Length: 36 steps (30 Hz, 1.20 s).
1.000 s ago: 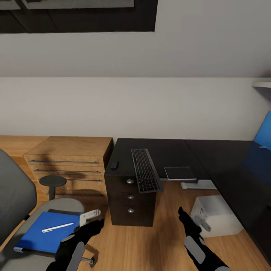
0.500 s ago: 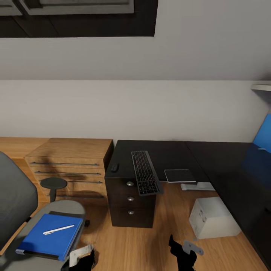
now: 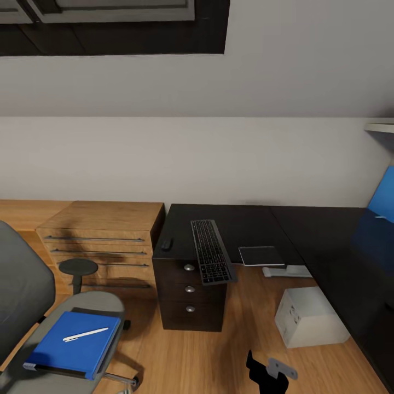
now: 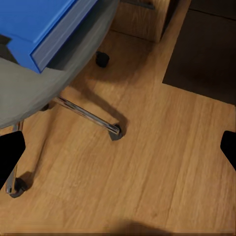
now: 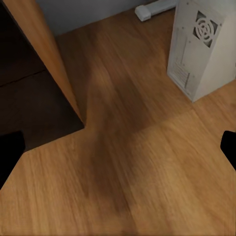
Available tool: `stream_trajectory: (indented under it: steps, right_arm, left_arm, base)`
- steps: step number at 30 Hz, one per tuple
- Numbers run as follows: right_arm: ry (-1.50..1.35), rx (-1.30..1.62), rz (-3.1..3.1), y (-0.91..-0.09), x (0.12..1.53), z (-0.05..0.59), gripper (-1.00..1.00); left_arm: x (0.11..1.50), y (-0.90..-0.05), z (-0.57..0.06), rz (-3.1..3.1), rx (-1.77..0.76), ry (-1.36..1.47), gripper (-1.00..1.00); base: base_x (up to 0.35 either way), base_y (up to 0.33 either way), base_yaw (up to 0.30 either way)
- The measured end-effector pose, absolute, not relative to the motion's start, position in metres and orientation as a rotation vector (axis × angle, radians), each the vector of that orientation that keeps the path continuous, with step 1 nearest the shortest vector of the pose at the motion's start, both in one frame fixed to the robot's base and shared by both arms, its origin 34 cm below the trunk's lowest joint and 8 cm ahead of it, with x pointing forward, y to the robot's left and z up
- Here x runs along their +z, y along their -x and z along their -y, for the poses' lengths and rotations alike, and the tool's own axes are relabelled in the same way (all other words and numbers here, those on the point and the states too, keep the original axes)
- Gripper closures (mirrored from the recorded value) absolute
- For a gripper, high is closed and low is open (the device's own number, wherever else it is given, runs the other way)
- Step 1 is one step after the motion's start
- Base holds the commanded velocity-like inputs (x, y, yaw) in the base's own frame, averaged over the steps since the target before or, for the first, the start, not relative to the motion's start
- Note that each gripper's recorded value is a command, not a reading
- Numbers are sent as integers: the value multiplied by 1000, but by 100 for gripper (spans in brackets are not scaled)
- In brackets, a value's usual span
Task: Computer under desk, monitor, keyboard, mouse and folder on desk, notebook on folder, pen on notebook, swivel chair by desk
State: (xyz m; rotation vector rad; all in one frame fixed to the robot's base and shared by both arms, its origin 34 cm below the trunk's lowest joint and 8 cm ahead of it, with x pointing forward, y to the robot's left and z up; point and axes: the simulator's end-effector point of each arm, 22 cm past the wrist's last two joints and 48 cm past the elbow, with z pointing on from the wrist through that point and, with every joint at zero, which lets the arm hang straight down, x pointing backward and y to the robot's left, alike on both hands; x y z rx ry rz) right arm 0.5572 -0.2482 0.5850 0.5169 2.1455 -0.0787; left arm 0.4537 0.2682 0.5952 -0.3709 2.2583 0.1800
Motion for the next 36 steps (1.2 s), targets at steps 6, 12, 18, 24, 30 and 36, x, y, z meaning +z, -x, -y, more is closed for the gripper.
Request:
stream_trajectory:
  steps: [6,12,18,24,30,36]
  right_arm:
    - [-463,-78,-2149,-559,586,246,-100]
    - [-460,-77,-2150,-559,586,245,-100]
    - [-461,-77,-2151,-559,586,245,-100]
    - [-461,-77,-2151,-559,586,245,-100]
    - [-461,-77,-2151,-559,585,245,-100]
    - [-461,-78,-2154,-558,584,245,-100]
  left_arm:
    - [590,-448,-268,-2270,185,368,-100]
    - [590,-447,-267,-2273,182,366,-100]
    - [589,-447,-266,-2275,181,365,-100]
    - [589,-447,-266,-2276,181,365,-100]
    - [589,-447,-266,-2275,181,365,-100]
    - [588,-447,-266,-2278,182,365,-100]
  base:
    - [0,0,0]
    - [-23,0,0]
    - [-257,0,0]
    - [-322,0,0]
    - [-332,0,0]
    - [-334,0,0]
